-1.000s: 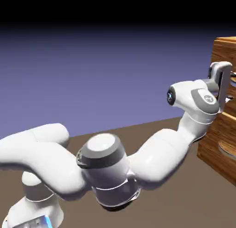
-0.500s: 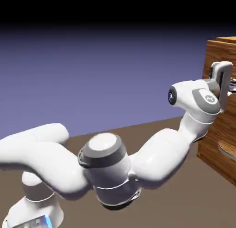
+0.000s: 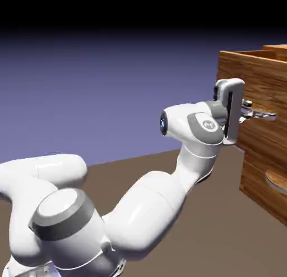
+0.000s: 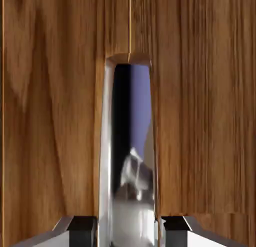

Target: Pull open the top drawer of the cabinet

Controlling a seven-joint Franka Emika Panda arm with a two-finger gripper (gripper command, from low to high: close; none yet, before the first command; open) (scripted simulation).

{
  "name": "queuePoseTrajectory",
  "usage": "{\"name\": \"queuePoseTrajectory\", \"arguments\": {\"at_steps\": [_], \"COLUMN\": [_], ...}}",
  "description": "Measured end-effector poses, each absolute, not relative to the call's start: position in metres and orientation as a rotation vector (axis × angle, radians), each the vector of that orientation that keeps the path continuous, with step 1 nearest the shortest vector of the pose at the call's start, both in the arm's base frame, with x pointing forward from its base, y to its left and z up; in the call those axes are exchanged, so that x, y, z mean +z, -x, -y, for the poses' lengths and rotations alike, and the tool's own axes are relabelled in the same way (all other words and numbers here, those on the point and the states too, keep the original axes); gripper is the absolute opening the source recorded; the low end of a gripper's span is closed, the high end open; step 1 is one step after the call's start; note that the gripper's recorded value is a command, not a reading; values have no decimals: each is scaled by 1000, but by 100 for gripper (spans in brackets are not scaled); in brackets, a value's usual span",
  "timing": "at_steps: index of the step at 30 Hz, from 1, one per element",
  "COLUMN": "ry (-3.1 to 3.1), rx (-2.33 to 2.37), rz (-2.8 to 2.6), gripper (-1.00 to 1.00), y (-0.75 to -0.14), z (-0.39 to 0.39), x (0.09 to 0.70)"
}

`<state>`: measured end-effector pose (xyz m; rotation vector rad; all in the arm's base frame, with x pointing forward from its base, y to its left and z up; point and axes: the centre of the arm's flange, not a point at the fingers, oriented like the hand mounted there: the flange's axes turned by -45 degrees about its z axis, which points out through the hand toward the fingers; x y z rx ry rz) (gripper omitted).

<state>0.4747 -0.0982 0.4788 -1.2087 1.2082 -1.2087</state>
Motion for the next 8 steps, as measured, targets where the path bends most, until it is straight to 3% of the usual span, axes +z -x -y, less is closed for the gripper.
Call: {"name": "queuePoseTrajectory", "arguments": {"at_steps": [1,2,8], "ry": [1208,1208,1209], "rx": [-1206,-1207,-1208], "rz": [-1211,-1211,-1209], "gripper": [-100,100,100], "y": [-463,-462,-415], "z": [99,99,98], "x": [479,479,479]}}
